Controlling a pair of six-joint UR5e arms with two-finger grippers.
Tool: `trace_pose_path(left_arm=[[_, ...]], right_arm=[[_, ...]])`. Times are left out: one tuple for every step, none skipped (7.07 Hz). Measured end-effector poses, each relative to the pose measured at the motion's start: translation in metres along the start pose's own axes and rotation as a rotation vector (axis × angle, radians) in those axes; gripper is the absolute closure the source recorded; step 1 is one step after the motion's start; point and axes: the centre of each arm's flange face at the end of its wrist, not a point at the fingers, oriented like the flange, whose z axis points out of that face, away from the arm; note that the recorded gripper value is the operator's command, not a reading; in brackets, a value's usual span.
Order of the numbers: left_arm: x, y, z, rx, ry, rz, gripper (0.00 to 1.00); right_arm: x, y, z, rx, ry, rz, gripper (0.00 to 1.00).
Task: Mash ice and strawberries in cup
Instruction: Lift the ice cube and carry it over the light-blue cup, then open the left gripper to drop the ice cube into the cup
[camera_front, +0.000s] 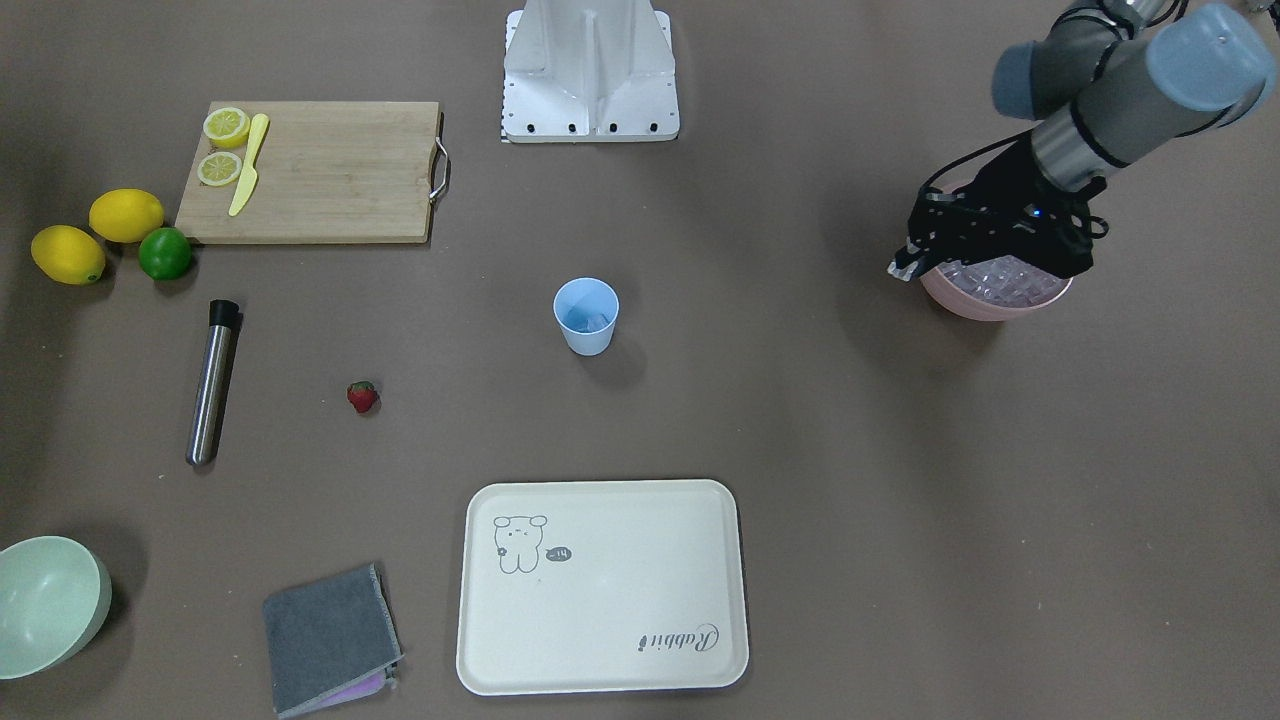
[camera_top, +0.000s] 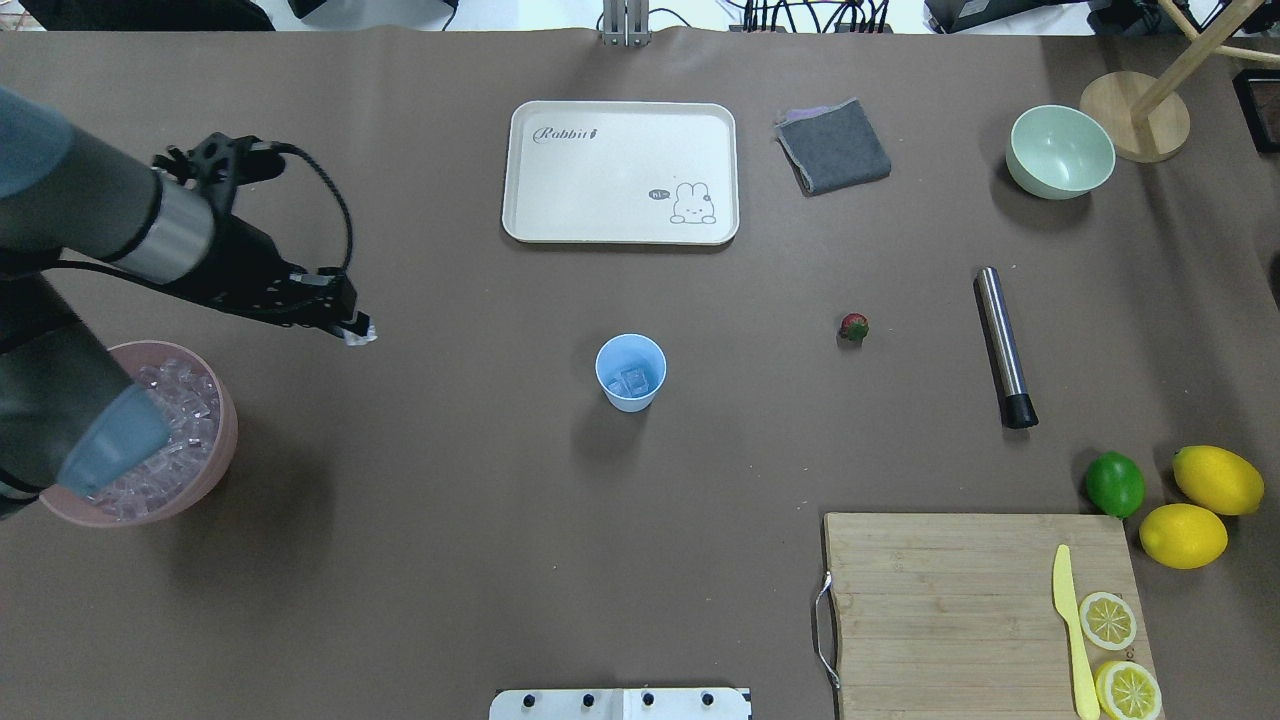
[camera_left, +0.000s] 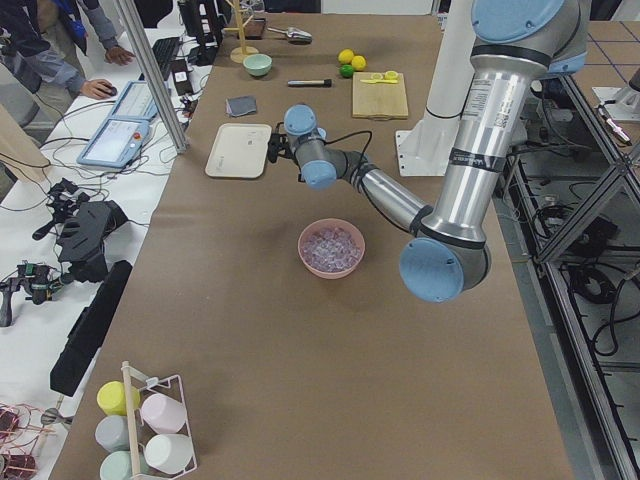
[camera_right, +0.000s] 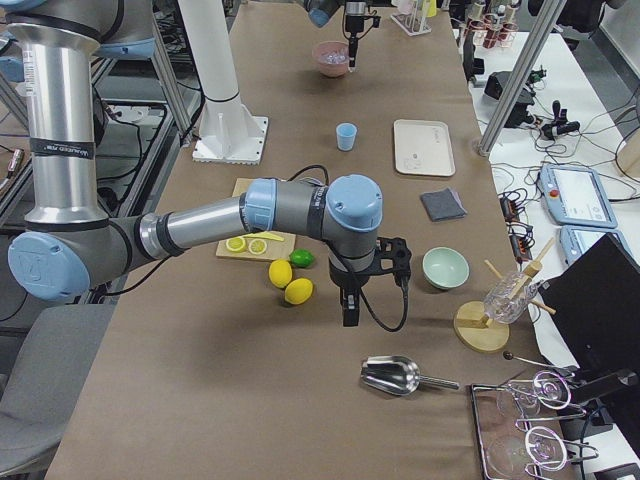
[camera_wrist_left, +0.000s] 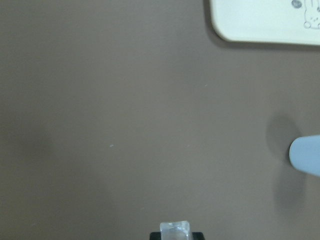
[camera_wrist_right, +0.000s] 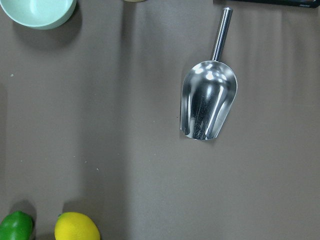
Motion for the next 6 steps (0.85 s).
trace_pose_path(left_arm=[[0.049, 0.004, 0.019, 0.007, -0.02, -0.032, 0.73], [0.096, 0.012, 0.037, 0.016, -0.041, -0.059, 0.73], [0.134, 0.019, 0.053, 0.027, -0.056, -0.085, 0.73], [0.166, 0.025, 0.071, 0.042, -0.065, -0.113, 0.73], [0.188, 0.026, 0.087, 0.058, -0.075, -0.136, 0.73], [0.198, 0.025, 0.098, 0.068, -0.085, -0.149, 0.73]], right_arm=[[-0.001, -0.001, -0.001, 0.002, -0.001, -0.001, 0.0], [-0.002, 0.0, -0.002, 0.004, -0.003, -0.002, 0.0], [-0.003, 0.001, -0.003, 0.008, -0.005, -0.003, 0.0], [-0.004, 0.003, -0.005, 0.011, -0.005, -0.004, 0.0], [-0.004, 0.003, -0.005, 0.013, -0.005, -0.005, 0.0], [-0.004, 0.004, -0.006, 0.014, -0.005, -0.005, 0.0]])
